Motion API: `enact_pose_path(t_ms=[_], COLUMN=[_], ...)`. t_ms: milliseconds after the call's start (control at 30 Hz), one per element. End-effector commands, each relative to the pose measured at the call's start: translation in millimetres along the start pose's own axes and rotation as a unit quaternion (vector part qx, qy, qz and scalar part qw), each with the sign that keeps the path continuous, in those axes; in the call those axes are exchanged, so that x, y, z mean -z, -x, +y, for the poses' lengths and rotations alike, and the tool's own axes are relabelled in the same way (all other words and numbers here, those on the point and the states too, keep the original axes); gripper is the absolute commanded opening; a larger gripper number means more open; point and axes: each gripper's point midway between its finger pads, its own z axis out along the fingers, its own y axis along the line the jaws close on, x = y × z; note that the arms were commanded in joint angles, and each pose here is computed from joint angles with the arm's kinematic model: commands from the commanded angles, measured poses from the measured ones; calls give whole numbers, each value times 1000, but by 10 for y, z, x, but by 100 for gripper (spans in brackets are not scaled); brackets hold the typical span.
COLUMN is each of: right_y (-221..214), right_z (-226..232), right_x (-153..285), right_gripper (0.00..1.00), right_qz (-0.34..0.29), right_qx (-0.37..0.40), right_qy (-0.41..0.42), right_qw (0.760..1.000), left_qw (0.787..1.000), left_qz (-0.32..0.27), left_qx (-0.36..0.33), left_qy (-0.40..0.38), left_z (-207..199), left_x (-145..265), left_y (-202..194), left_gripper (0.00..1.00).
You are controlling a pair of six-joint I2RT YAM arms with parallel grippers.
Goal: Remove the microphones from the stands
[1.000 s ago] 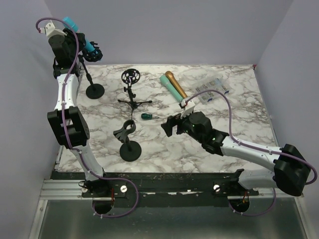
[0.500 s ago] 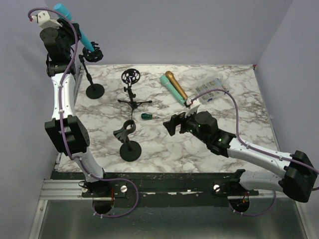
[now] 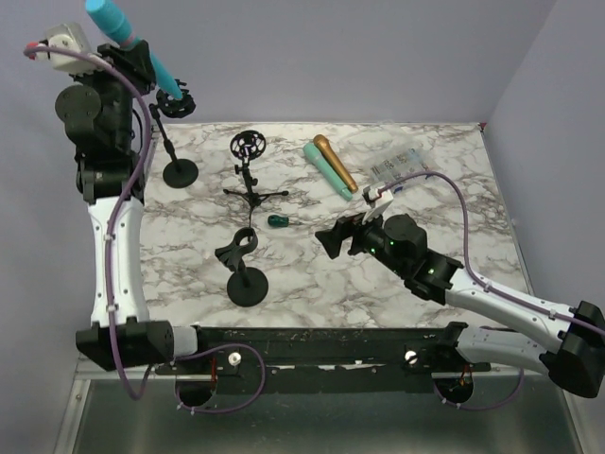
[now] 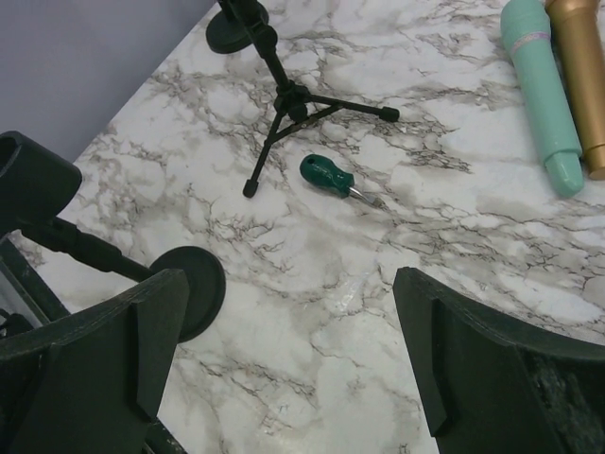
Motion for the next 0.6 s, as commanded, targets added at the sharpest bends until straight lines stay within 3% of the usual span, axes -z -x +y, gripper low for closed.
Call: enact_pose_path(t_ms=[0,233,400,567], right_y=[-55,60,71,247], right_z=[-2,97,175,405], right_x=[104,202,201,250], right_gripper=[100,100,100,100], right_qz=[11,-5,-13,-36], right_qx=[-37,-107,-122,-121], right_qy=[-2,13,36,99], right_qw=[999,994,992,987], left_qw=[987,917,851,792], left_qz=[63,206,288,384], left_qx=[111,235,275,292], left_qy=[-93,-249,-342,-375], left_z=[-491,-1316,-1825,-2041], left_x=[495,1232,1728,2082], left_y=[-347,-1192,-1652,-2044], left_gripper=[0,0,0,0])
